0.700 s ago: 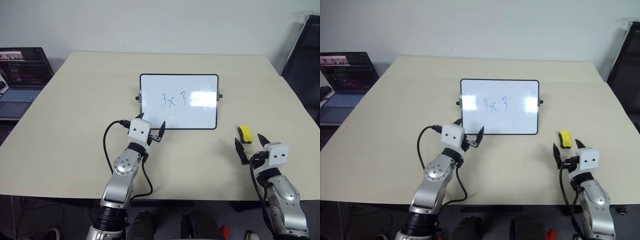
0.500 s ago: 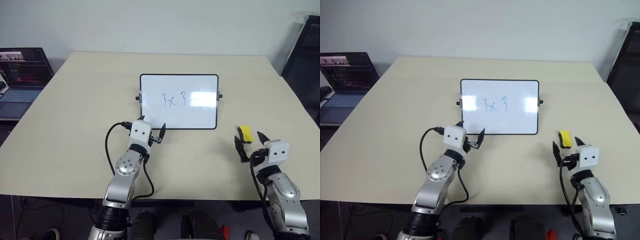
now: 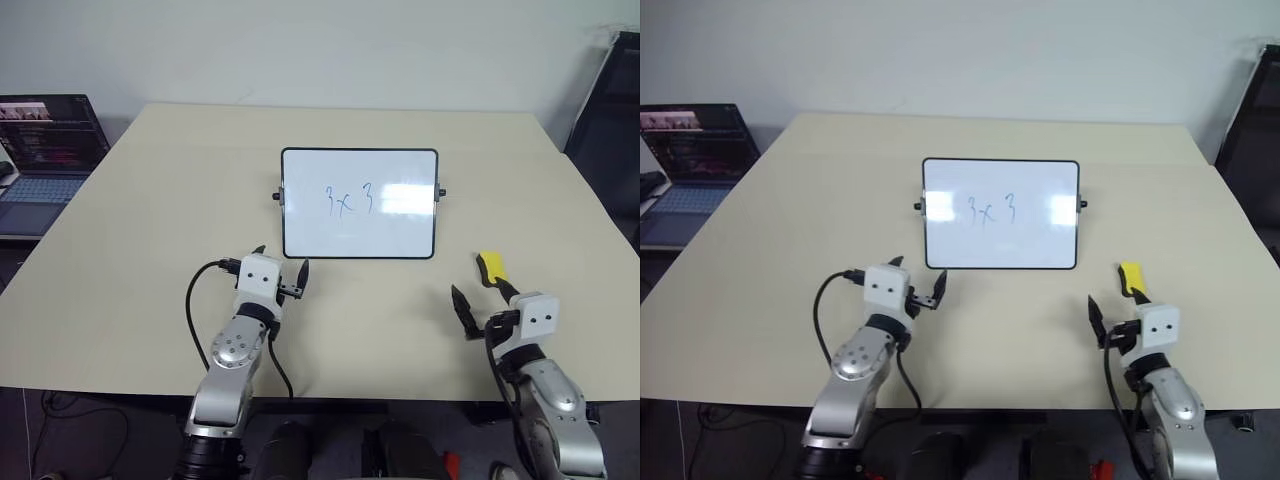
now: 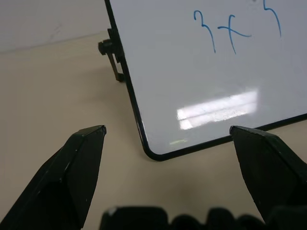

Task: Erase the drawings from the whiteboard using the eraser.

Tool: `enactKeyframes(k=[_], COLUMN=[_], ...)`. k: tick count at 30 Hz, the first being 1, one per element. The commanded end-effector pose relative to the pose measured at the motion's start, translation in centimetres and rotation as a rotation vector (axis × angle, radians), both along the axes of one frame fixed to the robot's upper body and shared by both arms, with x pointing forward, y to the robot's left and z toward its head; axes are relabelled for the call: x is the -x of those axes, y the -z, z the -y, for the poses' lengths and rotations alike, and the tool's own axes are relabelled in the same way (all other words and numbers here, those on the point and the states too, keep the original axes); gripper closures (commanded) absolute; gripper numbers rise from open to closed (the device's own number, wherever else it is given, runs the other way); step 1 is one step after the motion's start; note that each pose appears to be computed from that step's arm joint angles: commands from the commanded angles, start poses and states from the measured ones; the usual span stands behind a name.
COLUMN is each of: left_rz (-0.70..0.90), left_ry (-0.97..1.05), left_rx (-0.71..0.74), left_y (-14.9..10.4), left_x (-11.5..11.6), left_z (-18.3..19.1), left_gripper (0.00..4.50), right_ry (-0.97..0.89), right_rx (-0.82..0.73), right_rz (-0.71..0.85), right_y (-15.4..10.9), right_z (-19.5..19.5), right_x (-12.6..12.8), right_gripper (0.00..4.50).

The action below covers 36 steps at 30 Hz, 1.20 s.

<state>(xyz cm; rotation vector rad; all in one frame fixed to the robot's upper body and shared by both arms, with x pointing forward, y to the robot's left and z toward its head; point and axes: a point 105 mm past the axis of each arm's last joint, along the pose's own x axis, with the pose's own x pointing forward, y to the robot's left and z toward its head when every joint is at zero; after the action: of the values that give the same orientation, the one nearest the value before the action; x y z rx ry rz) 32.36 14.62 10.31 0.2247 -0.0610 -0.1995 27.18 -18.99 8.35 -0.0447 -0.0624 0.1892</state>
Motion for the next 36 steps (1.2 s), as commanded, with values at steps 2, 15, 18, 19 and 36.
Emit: enactKeyframes(k=[2, 15, 18, 19, 36], left_rz=[0.053, -0.009, -0.022, -0.019, -0.039], left_ry=[0.030, 0.607, 0.763, 0.793, 1.112], left_rx=[0.013, -0.032, -0.067, -0.091, -0.302], left_y=[-2.2, -6.2, -7.5, -7.9, -9.1], left_x=[0.3, 1.1, 1.1, 0.9, -1.4], left_z=[-1.3, 3.7, 4.8, 5.0, 8.0], left_gripper=[0.00, 0.00, 0.00, 0.00, 0.00], right_ry=[-0.006, 0.104, 0.125, 0.122, 0.207], right_rx=[-0.029, 0.111, 0.046, 0.014, -0.058], right_rz=[0.054, -0.009, -0.043, -0.058, -0.289], right_y=[-2.0, -6.2, -6.9, -7.1, -5.8], right_z=[-1.5, 0.7, 1.1, 1.2, 4.8], right_x=[0.9, -0.8, -1.5, -1.7, -5.5], right_gripper=[0.03, 0.03, 0.03, 0.03, 0.03])
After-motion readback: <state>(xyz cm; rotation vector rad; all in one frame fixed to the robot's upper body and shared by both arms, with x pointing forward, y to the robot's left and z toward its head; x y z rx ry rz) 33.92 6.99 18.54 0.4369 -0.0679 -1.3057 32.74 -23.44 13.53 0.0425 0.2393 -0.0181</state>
